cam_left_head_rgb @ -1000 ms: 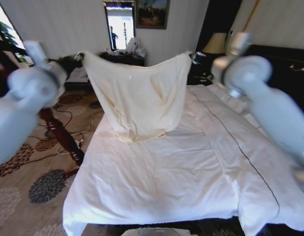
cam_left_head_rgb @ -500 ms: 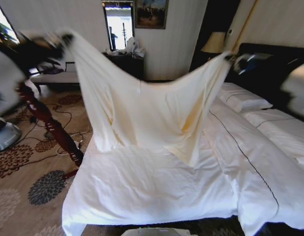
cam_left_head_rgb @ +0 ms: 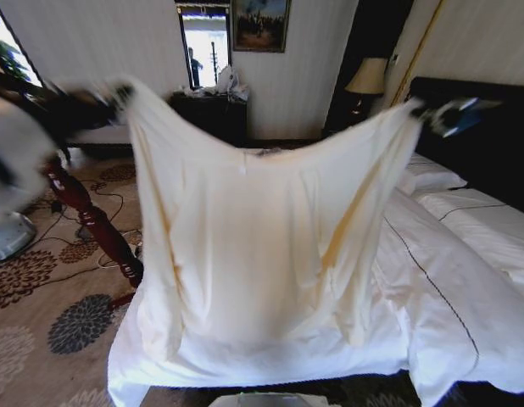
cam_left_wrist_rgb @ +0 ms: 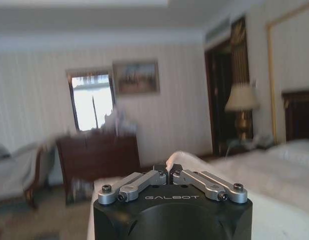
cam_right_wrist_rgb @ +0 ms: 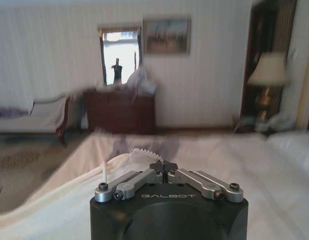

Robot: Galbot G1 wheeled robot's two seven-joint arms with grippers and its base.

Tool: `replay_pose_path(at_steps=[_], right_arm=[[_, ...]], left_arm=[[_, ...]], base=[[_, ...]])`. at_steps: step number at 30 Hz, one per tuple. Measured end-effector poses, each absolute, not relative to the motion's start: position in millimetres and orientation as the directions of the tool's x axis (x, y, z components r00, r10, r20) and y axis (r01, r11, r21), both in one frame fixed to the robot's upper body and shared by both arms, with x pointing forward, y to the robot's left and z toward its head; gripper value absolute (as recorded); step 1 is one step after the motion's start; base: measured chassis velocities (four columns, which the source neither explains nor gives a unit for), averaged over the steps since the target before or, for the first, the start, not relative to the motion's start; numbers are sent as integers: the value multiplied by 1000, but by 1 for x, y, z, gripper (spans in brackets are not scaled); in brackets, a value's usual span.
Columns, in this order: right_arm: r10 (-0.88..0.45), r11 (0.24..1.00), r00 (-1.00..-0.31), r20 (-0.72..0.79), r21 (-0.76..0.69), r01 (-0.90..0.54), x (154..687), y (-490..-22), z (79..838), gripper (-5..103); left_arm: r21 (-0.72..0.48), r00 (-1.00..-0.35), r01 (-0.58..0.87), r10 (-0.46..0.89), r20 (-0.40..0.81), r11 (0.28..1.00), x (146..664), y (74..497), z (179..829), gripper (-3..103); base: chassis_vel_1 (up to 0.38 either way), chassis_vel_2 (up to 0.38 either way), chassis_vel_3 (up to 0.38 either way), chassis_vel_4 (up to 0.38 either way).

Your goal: Pick up the clothes from the bed and hang them on the clothes hanger.

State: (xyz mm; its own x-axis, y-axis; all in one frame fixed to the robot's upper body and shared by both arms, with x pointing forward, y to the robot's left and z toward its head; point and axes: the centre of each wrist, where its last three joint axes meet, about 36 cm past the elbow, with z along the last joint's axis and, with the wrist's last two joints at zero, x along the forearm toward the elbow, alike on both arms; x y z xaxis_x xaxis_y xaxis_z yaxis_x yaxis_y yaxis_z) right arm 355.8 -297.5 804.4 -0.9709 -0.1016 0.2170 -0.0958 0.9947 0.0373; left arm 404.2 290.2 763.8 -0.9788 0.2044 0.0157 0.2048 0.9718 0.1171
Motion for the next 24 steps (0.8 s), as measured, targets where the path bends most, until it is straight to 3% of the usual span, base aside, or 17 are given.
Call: replay_pose_path(at_steps=[4, 9, 15, 24], right_arm=[[-88, 996, -950, 301, 32, -82, 428, -284, 712, 0], [-57, 998, -933, 356, 22, -52, 465, -277, 658, 0], [-29, 996, -904, 426, 86, 9, 527, -273, 566, 0], [13, 995, -920, 392, 88, 51, 581, -266, 489, 0]], left_arm=[[70, -976, 198, 190, 108, 978, 476, 259, 685, 1], [57, -969, 197, 186, 162, 979, 512, 238, 639, 1], [10, -951, 136, 127, 281, 991, 563, 225, 534, 1], [3, -959, 53, 50, 278, 999, 612, 214, 476, 1]], base=[[0, 0, 0, 0], [0, 0, 0, 0], [0, 0, 0, 0], [0, 0, 0, 0]])
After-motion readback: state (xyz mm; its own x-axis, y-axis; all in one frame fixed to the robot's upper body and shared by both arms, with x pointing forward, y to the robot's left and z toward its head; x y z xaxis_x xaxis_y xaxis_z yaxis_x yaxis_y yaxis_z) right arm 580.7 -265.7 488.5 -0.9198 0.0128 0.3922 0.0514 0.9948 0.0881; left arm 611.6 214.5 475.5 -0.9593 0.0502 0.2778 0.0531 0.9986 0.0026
